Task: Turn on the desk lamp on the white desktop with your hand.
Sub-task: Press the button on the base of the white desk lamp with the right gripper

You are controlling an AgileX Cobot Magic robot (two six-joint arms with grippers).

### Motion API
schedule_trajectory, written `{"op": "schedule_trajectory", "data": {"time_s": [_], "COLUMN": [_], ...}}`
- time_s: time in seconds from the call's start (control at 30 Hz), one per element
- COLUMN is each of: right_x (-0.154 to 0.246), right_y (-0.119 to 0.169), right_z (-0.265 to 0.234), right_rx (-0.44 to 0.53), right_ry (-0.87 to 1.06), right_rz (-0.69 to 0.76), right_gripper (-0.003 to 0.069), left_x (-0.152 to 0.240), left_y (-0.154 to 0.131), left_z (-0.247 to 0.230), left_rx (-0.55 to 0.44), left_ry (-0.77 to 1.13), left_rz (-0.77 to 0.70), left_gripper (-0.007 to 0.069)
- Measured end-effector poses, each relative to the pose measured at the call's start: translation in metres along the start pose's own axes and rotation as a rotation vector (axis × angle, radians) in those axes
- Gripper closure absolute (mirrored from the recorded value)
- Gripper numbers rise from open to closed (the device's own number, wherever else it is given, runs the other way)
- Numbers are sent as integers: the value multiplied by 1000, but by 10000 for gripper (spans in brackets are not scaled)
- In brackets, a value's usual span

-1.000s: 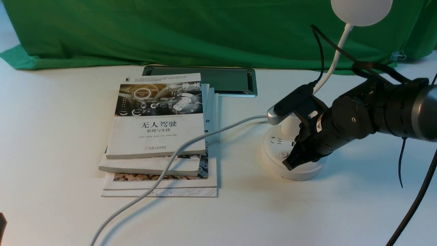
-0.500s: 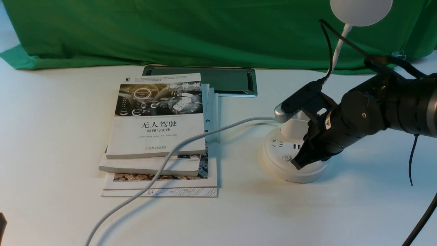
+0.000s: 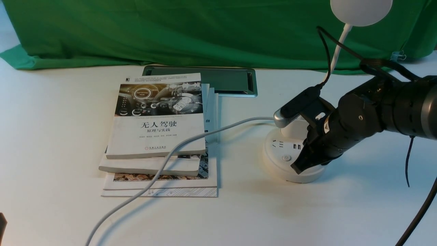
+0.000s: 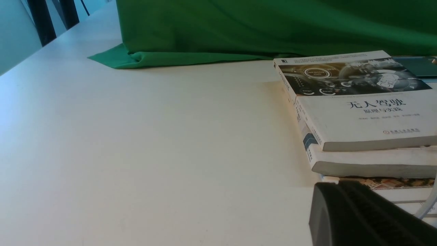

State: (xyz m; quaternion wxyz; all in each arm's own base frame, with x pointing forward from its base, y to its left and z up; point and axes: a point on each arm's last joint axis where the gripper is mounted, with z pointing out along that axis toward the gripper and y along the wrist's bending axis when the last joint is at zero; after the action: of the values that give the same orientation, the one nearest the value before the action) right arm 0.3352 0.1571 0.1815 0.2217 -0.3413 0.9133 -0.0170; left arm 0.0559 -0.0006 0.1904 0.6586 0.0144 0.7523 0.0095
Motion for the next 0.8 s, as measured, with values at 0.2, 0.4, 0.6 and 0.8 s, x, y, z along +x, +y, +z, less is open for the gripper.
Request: {"op": "schedule_trajectory", "data": {"time_s": [0.2,0.4,0.6,0.8], "right_x": [0,0,0,-1], "right_y": [0,0,1,3], "right_z": [0,1,7,8], "right_rx": [-2,-4,-8,-10], "right_ry": [-3,0,10,11], "right_rz": [4,5,4,-10], "right_gripper": [630,630,630,629], "left_x": [0,0,0,0], "left_y": [0,0,0,0], "left_z": [0,0,0,0], "left_rx": [0,0,0,0], "left_ry": [0,0,0,0], "left_rz": [0,0,0,0], "left_gripper": [604,604,604,604]}}
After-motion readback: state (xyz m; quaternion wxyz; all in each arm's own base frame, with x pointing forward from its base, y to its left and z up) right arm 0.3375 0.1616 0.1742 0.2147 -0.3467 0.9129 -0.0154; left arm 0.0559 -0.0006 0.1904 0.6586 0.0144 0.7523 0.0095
